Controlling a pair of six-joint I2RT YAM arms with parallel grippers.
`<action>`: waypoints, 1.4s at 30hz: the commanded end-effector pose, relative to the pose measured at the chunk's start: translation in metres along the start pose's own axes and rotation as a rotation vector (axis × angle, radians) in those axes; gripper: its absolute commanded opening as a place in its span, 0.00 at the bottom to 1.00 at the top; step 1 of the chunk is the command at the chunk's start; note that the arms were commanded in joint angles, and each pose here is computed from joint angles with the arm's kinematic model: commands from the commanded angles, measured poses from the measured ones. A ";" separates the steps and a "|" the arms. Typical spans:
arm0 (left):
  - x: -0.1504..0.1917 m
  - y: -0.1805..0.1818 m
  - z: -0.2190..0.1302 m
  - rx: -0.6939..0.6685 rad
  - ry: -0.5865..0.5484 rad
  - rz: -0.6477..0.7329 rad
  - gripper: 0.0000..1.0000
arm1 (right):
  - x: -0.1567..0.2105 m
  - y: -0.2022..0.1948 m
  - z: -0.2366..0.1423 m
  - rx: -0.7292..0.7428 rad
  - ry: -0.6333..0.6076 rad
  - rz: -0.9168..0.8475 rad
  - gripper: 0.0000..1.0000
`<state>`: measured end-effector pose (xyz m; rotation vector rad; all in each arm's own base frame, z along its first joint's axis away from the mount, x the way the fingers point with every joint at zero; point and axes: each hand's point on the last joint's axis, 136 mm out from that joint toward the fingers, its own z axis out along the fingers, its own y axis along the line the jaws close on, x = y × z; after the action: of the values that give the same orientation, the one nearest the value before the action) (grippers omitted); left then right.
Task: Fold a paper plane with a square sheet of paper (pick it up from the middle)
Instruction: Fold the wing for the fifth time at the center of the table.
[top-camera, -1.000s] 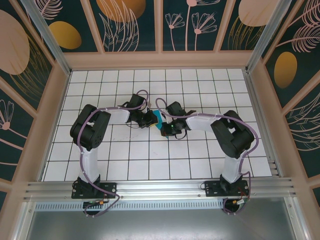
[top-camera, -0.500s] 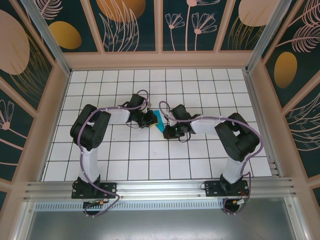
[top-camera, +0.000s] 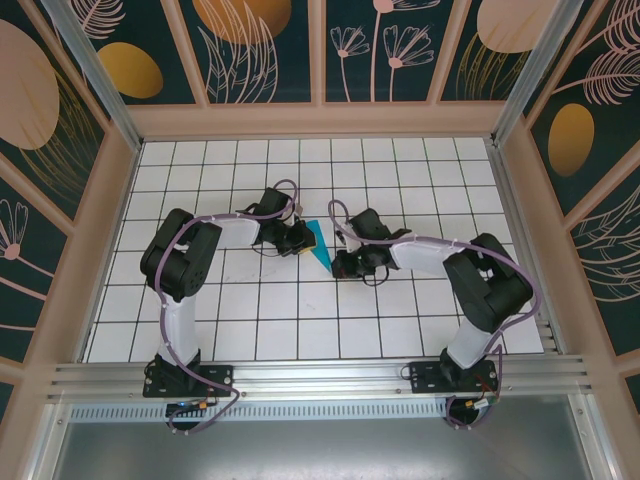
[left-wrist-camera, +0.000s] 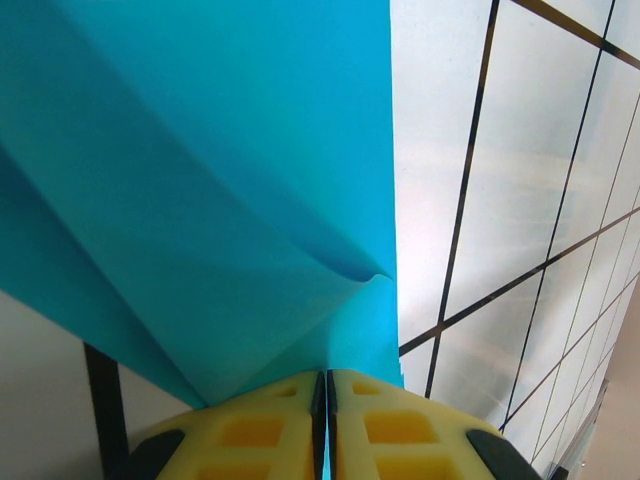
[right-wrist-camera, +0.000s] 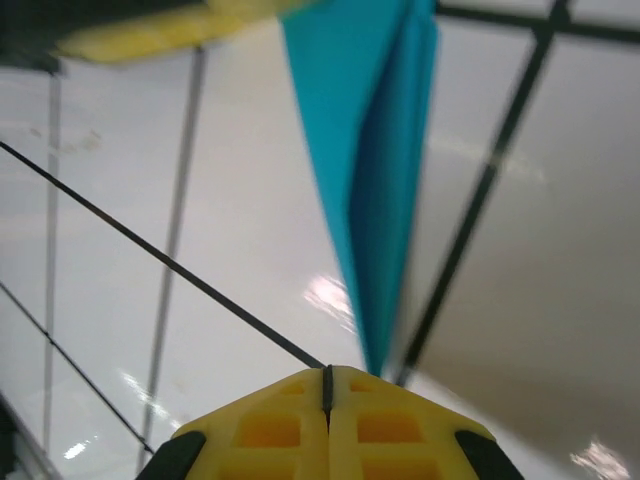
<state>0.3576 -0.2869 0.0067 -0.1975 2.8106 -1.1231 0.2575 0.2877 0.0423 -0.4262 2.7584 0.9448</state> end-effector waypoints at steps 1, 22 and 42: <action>-0.002 0.094 0.023 -0.301 -0.074 -0.016 0.15 | -0.038 0.024 -0.012 -0.062 -0.098 0.015 0.06; -0.022 0.040 0.012 -0.166 -0.081 0.158 0.23 | -0.012 -0.033 0.041 0.085 0.039 0.111 0.03; -0.061 -0.013 -0.032 -0.137 -0.265 0.429 0.27 | 0.004 -0.044 0.043 0.084 0.058 0.161 0.02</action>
<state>0.4079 -0.2659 0.0389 0.1757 2.5555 -0.7799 0.2913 0.3075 0.0175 -0.3002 2.7579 0.9934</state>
